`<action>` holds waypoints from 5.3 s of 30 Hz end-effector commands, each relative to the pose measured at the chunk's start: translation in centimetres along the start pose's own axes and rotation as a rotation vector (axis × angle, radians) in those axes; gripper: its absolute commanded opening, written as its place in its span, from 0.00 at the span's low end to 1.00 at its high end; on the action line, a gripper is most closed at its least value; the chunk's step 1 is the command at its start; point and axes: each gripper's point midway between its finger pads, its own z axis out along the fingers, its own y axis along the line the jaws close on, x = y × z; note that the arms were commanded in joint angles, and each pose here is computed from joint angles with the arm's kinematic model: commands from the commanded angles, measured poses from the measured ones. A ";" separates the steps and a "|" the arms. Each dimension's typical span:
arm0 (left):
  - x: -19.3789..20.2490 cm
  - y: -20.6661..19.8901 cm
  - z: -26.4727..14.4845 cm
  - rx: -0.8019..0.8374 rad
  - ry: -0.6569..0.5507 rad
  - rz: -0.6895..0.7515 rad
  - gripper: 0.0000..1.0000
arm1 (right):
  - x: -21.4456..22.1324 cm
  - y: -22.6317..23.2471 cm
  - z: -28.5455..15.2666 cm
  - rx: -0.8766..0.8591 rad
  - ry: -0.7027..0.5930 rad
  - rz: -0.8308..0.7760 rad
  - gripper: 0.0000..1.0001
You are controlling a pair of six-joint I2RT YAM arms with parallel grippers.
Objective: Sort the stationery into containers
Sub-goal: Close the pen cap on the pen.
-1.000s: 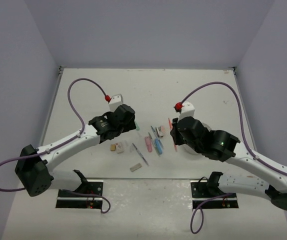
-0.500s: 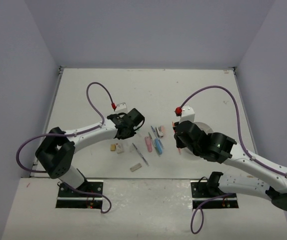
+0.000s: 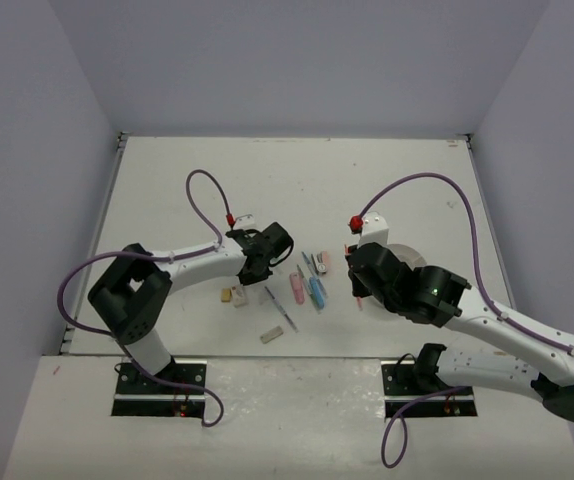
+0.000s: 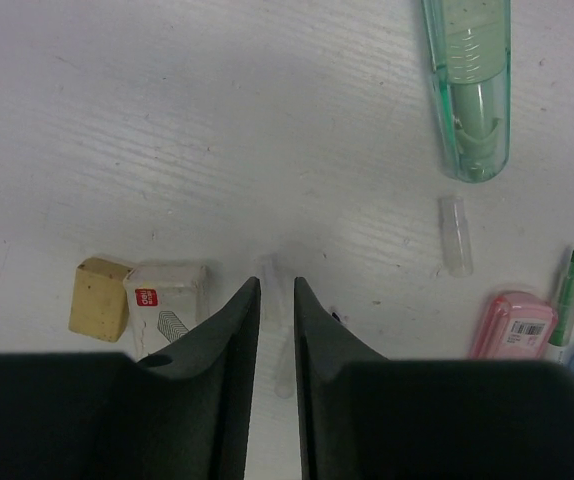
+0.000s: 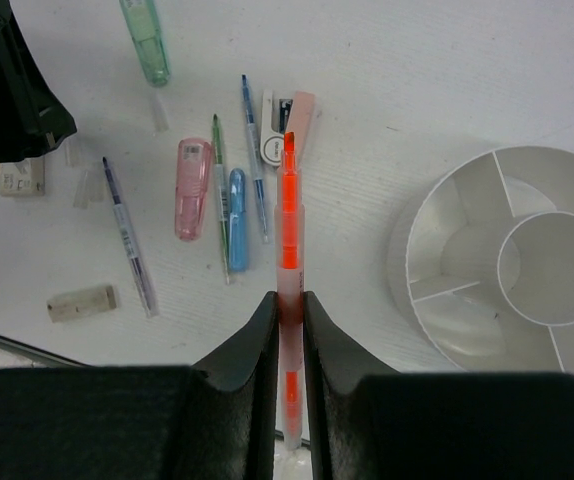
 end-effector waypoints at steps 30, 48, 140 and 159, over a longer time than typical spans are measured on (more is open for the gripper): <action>1.3 0.9 1.7 -0.024 -0.001 -0.048 0.00 | -0.1 3.0 1.6 -0.094 0.010 0.017 0.00; -9.9 -4.2 -28.7 1.428 -0.596 -0.159 0.00 | -2.2 16.6 -4.5 -1.001 -0.167 0.181 0.00; -7.3 -5.2 -32.3 1.615 -0.613 0.093 0.52 | -7.9 17.4 -5.9 -0.987 -0.351 0.088 0.00; -9.4 -6.0 -32.7 1.512 -0.670 0.161 0.45 | -8.1 17.1 -6.0 -0.965 -0.355 0.069 0.00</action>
